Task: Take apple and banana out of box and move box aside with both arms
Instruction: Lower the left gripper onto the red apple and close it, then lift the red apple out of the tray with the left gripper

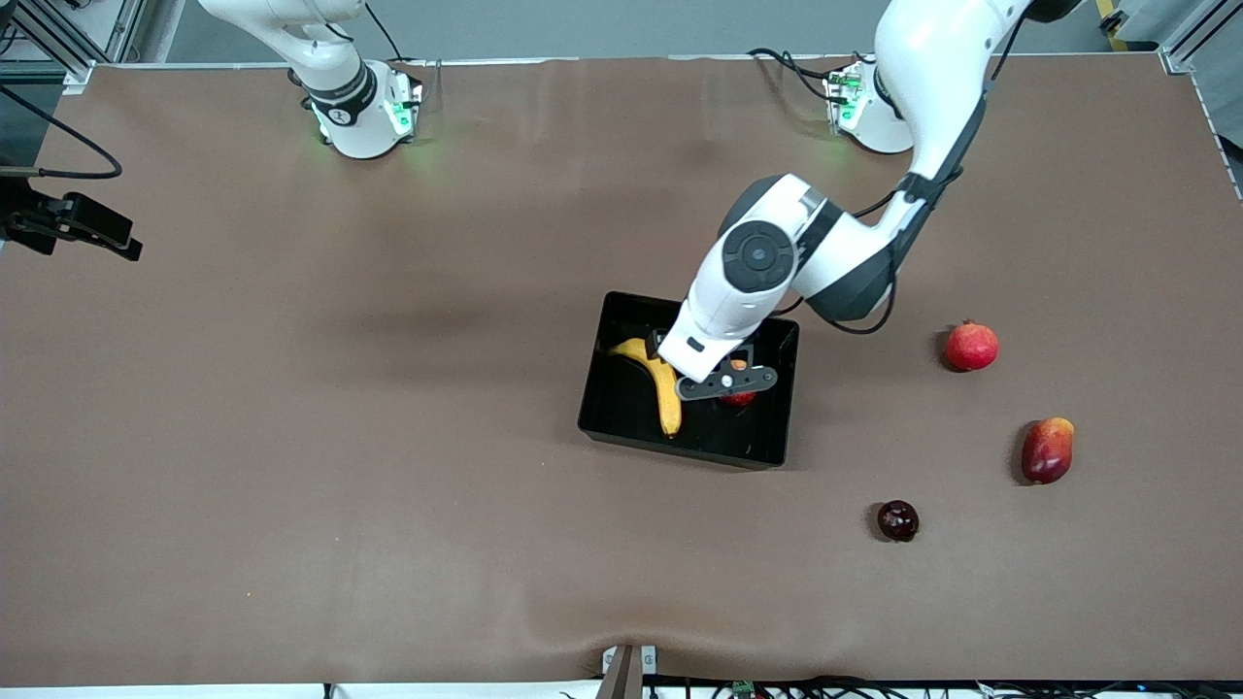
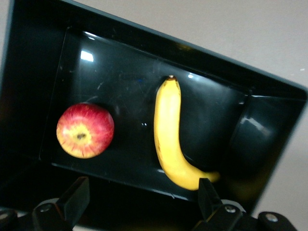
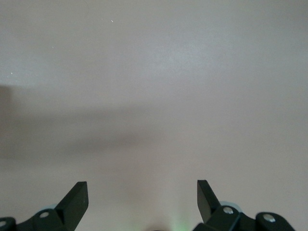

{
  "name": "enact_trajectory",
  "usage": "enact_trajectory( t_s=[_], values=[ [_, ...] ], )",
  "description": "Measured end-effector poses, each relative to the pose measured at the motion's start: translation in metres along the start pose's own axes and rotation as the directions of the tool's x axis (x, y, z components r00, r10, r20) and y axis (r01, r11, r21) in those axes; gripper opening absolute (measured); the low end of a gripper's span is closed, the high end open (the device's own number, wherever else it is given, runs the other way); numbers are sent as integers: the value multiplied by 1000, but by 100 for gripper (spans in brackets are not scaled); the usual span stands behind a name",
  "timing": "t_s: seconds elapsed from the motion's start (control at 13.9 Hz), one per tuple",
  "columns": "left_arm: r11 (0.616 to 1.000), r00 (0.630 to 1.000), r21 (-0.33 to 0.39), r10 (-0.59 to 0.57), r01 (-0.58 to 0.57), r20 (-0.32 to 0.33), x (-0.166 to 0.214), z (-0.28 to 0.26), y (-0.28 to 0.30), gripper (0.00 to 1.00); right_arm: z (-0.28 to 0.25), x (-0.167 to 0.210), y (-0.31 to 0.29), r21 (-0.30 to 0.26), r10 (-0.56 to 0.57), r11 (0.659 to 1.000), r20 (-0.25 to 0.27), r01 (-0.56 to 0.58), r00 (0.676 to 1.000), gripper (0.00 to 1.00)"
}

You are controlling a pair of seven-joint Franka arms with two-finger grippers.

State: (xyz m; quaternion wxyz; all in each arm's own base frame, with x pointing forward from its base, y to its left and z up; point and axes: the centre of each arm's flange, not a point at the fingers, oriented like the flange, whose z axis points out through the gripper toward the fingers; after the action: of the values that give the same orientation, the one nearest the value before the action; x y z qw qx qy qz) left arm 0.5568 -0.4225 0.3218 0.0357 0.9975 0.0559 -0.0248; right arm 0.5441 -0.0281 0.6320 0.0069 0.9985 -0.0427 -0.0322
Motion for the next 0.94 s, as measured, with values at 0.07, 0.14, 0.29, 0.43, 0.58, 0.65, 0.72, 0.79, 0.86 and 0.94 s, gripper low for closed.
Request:
enact_trajectory(
  t_s=[0.07,0.14,0.29,0.43,0.58,0.65,0.72,0.79,0.86,0.94],
  values=[
    [1000,1000,-5,6,-6,-12,2,12,2,100,1,1,0,0,0,1000,2,0,1000,100],
    [1000,1000,-12,10,-10,-15,3,25,5,100,2,1,0,0,-1,1000,3,1,1000,100],
    [1000,1000,2,16,-16,-11,3,43,4,100,3,2,-1,0,-1,1000,5,1,1000,100],
    [999,1000,32,24,-23,-13,5,53,-3,100,3,2,-1,0,-1,1000,5,1,1000,100],
    [996,999,79,32,-31,-10,5,66,-16,100,3,2,-2,0,-3,1000,5,3,1000,100],
    [993,999,109,34,-34,1,6,72,-25,100,3,2,-2,-1,-3,1000,5,3,1000,100],
    [990,999,138,34,-35,12,6,78,-33,100,3,2,-2,-1,-3,1000,5,3,1000,100],
    [987,999,158,31,-34,21,7,82,-40,100,3,2,-2,0,-3,1000,5,3,1000,100],
    [985,999,170,29,-33,25,9,84,-45,100,3,2,-2,0,-3,1000,5,3,1000,100],
    [983,999,180,34,-38,23,9,85,-47,98,3,2,-2,0,-3,1000,5,3,1000,100]
  ],
)
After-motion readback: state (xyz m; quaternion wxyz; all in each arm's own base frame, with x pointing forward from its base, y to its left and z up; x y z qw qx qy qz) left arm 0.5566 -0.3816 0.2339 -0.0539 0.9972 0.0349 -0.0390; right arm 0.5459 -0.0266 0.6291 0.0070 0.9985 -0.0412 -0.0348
